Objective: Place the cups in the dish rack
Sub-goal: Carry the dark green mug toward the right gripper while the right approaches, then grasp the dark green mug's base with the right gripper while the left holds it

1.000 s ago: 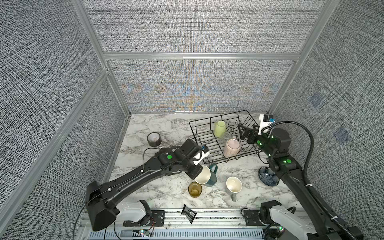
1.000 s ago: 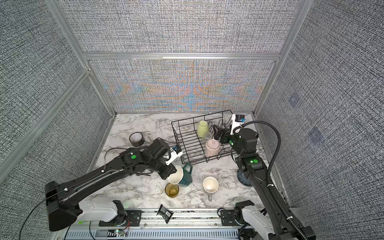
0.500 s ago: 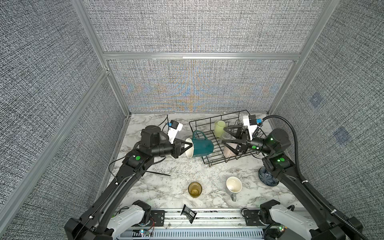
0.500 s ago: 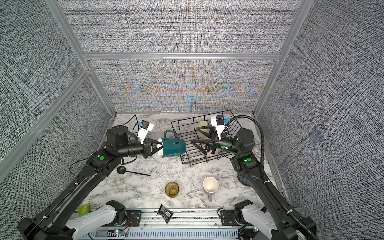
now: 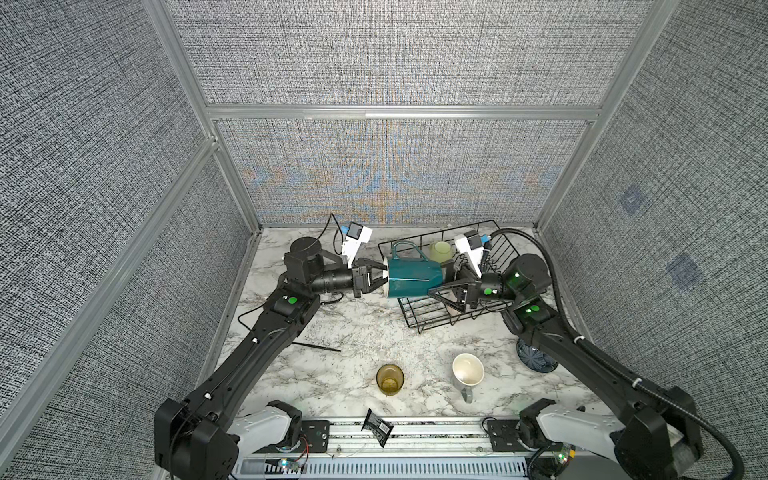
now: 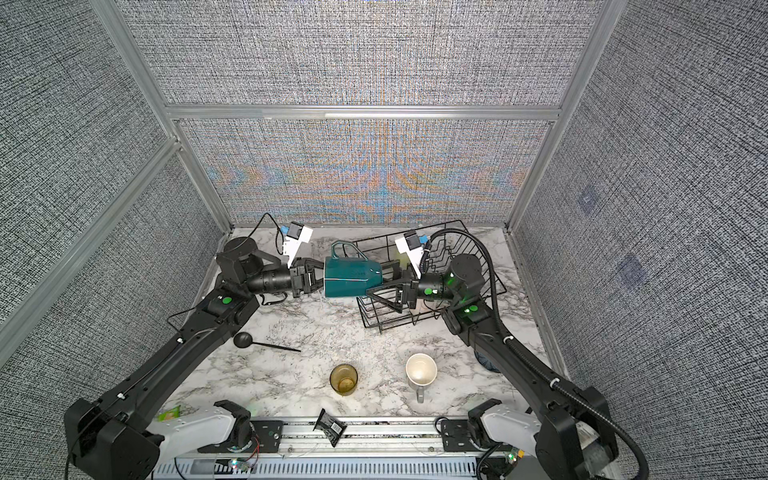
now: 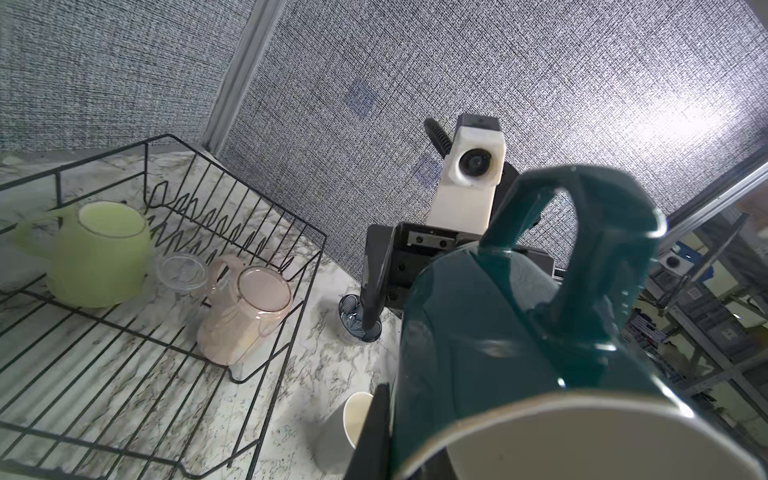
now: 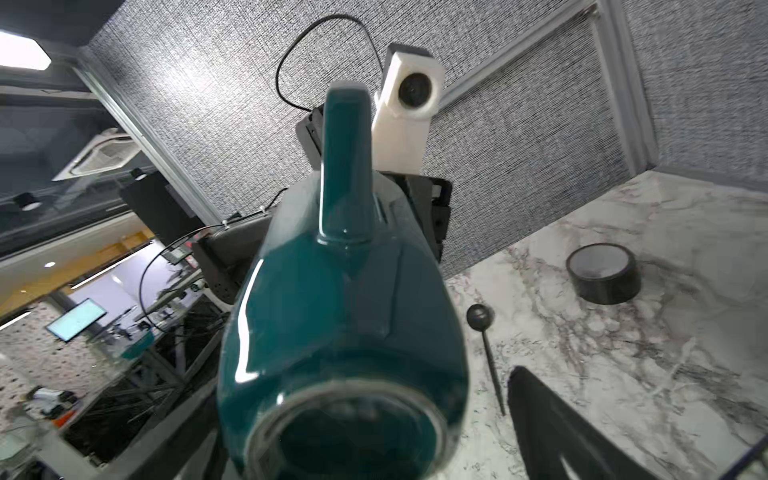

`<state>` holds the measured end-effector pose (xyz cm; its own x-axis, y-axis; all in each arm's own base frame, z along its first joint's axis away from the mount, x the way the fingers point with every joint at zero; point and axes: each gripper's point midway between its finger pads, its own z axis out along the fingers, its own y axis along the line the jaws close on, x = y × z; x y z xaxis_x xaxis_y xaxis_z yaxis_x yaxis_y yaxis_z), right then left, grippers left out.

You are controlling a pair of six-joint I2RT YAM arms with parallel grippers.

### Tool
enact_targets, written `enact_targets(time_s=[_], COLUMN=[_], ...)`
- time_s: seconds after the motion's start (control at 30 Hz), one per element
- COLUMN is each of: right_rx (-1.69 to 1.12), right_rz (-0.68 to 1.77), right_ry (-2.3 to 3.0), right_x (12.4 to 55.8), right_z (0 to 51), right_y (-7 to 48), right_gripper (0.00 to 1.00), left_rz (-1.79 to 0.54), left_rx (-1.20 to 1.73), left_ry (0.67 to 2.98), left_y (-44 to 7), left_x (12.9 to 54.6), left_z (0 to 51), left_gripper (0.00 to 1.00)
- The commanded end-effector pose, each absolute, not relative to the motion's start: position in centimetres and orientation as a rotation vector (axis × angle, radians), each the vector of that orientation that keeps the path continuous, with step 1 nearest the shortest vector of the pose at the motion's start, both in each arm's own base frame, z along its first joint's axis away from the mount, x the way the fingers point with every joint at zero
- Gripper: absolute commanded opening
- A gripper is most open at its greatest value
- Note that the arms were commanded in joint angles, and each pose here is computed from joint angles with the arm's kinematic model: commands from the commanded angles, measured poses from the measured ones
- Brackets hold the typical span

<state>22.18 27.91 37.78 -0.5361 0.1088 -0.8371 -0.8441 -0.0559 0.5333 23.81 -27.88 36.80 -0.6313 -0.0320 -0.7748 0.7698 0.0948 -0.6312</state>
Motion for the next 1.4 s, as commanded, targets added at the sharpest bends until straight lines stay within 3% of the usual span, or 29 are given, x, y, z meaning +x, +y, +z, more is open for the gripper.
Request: enact_targets(time_s=[0.0,0.57,1.37], right_rx=[-0.835,-0.749,-0.824], right_rz=[1.799,1.908,1.849], right_ry=[1.398,1.422,1.508], right_x=[20.8,23.7,23.0], right_z=[40.7,40.5,37.3], right_y=[28.0,30.9,32.1], right_gripper=[0.99,0.98,0.98], left_rz=[-1.620,-1.647,-1.710], left_rx=[0.768,0.709,0.606], left_ry=[1.634,1.708,1.784], left_y=[-28.2,-29.1,-29.3], left_x=[24.0,26.0,26.8], left_z=[38.8,37.0,35.9], left_gripper=[0.00,0.00,0.00])
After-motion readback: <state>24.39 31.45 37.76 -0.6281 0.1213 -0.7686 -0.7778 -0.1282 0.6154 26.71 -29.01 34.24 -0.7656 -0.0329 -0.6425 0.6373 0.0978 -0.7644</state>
